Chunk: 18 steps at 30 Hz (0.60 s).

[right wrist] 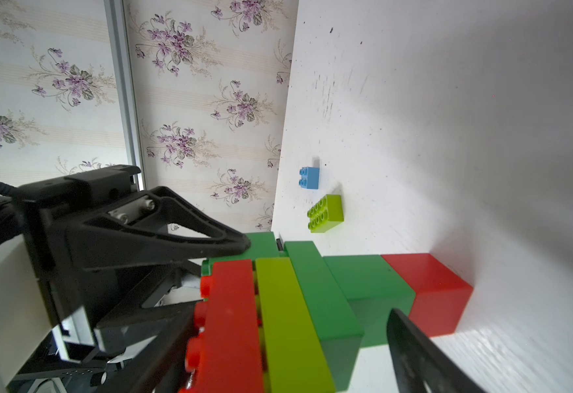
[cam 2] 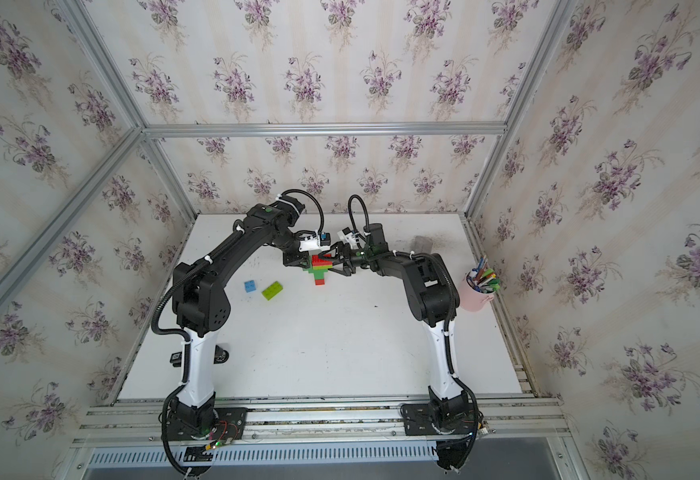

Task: Assemble a spoon with lego
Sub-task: Assemble the lego brick with the lego brick.

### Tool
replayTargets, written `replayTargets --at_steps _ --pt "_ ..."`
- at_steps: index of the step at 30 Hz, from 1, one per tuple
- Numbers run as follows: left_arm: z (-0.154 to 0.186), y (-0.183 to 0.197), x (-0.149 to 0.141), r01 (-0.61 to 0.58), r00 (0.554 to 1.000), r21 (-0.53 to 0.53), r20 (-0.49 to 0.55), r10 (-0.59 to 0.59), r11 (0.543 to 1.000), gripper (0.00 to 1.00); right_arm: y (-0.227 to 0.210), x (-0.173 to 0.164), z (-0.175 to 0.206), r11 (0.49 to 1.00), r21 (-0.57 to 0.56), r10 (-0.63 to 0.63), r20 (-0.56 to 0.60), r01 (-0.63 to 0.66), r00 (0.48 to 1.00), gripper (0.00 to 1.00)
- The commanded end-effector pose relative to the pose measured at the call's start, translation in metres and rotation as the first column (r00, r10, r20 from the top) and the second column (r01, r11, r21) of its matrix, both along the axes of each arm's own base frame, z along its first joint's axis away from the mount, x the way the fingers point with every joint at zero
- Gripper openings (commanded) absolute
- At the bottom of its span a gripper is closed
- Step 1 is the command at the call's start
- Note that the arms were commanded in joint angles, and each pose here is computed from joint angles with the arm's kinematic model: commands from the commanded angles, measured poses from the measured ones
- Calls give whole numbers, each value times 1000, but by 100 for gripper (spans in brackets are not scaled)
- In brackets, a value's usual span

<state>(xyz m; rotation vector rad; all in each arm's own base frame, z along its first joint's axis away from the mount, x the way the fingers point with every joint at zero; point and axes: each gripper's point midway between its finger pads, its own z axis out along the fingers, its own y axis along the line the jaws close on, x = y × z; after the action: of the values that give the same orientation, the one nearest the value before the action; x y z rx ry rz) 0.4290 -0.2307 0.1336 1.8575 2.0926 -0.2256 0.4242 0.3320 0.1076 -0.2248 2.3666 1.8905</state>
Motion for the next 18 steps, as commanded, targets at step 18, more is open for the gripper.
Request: replayTargets --at_steps 18 --pt "-12 -3 -5 69 995 -33 -74 -71 997 21 -4 -3 -37 995 -95 -18 -74 11 997 82"
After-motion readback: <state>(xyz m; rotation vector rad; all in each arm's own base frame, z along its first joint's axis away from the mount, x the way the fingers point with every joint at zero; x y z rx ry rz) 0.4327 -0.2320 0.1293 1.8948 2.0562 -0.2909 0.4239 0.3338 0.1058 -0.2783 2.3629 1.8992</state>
